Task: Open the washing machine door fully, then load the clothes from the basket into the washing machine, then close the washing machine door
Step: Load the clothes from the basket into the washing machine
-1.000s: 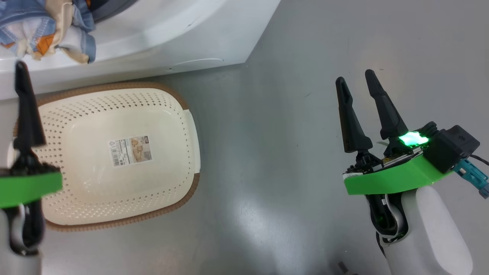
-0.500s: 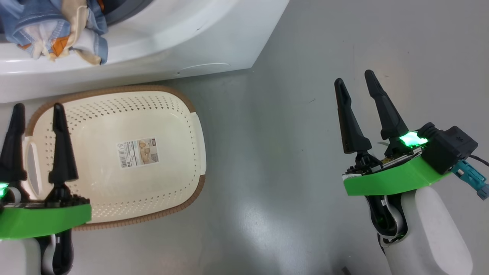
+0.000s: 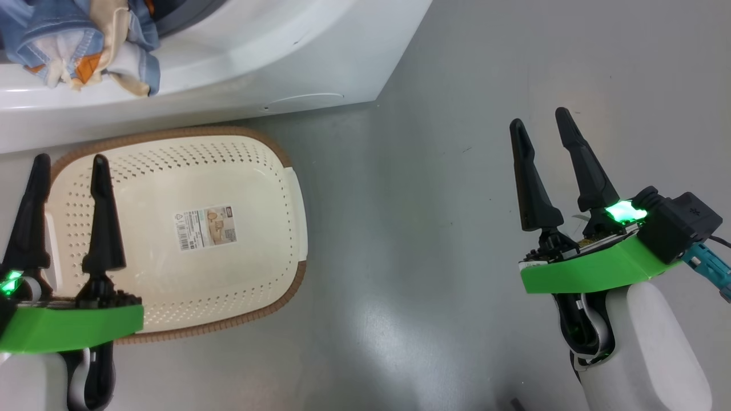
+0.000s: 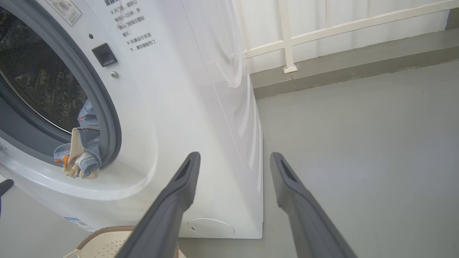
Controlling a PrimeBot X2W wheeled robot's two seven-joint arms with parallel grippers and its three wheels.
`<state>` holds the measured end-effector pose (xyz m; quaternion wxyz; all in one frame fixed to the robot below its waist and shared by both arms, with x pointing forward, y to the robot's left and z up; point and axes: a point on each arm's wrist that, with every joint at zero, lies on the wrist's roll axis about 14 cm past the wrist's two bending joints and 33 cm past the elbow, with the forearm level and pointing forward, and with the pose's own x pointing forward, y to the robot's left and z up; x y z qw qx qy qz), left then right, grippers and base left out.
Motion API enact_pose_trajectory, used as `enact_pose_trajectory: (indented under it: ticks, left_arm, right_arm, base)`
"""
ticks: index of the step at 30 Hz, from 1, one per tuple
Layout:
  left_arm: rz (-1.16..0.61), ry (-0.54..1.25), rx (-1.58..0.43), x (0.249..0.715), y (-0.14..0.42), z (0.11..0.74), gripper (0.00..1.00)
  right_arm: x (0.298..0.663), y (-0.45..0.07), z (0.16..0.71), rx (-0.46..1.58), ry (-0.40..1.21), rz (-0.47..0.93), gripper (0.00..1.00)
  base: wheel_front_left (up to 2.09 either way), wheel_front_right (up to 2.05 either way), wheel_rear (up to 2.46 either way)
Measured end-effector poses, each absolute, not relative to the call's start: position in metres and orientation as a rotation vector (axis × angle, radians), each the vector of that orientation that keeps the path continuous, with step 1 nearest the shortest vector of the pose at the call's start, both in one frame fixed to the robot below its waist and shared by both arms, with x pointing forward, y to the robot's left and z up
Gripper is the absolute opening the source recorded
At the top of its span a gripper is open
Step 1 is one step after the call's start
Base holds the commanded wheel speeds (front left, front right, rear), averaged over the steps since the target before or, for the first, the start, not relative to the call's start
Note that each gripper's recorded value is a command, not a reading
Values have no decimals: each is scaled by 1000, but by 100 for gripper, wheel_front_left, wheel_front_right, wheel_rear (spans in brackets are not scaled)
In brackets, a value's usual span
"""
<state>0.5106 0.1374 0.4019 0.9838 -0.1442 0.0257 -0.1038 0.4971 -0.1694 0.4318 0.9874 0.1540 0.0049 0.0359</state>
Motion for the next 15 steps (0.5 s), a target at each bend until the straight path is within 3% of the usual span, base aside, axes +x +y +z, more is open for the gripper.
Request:
enact_pose_trajectory:
  ticks: [15]
  left_arm:
    - [-223,189,-301,568,134,366,100]
  right_arm:
    - [495,-173,434,311,8,64,100]
  base:
    - [0,0,0]
